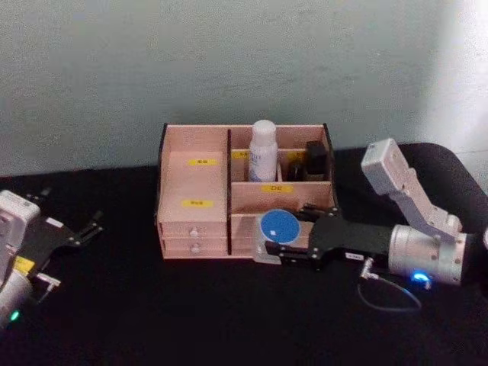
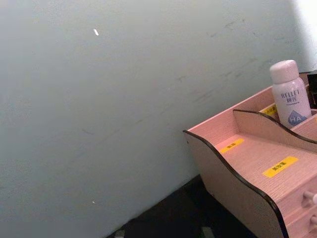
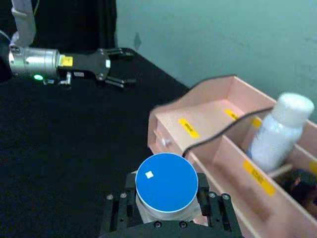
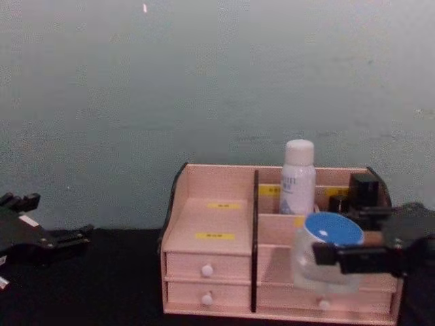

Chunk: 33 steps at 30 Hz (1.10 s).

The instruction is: Pick up the facial cleanser and watermelon frost from the table and place them into the tiered storage box.

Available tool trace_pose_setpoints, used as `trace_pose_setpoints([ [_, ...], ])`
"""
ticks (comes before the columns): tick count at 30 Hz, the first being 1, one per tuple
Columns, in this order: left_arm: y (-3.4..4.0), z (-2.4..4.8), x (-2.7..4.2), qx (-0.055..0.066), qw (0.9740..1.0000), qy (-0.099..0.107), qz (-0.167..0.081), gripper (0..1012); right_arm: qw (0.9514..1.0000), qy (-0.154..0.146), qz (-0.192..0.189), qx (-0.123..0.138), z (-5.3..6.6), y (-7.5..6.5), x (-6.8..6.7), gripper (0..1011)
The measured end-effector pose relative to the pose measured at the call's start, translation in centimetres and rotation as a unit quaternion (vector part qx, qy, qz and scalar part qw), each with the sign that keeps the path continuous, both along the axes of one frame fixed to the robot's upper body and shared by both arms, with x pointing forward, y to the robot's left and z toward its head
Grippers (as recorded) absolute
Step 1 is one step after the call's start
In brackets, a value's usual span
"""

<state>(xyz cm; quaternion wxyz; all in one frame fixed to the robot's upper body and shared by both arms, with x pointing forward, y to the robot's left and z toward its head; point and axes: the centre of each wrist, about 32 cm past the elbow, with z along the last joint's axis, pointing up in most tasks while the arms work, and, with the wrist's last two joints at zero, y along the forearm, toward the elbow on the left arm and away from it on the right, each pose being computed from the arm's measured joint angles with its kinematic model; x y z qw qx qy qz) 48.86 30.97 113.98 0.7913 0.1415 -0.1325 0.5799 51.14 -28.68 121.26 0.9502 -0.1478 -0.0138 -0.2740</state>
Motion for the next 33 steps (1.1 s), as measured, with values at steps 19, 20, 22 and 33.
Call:
trace_pose_setpoints([
  [19, 0.0, 0.0, 0.0, 0.0, 1.0, 0.0, 0.0, 1001, 0.9993, -0.02, 0.027, 0.018, 1.3, 4.3, 4.0, 728],
  [20, 0.0, 0.0, 0.0, 0.0, 1.0, 0.0, 0.0, 1001, 0.9993, -0.02, 0.027, 0.018, 1.3, 4.3, 4.0, 728],
  [22, 0.0, 0.0, 0.0, 0.0, 1.0, 0.0, 0.0, 1001, 0.9991, -0.023, 0.03, 0.019, 1.5, 4.9, 4.5, 728],
  [33, 0.0, 0.0, 0.0, 0.0, 1.0, 0.0, 0.0, 1001, 0.9991, -0.024, 0.034, 0.013, 1.7, 7.2, 6.6, 728],
])
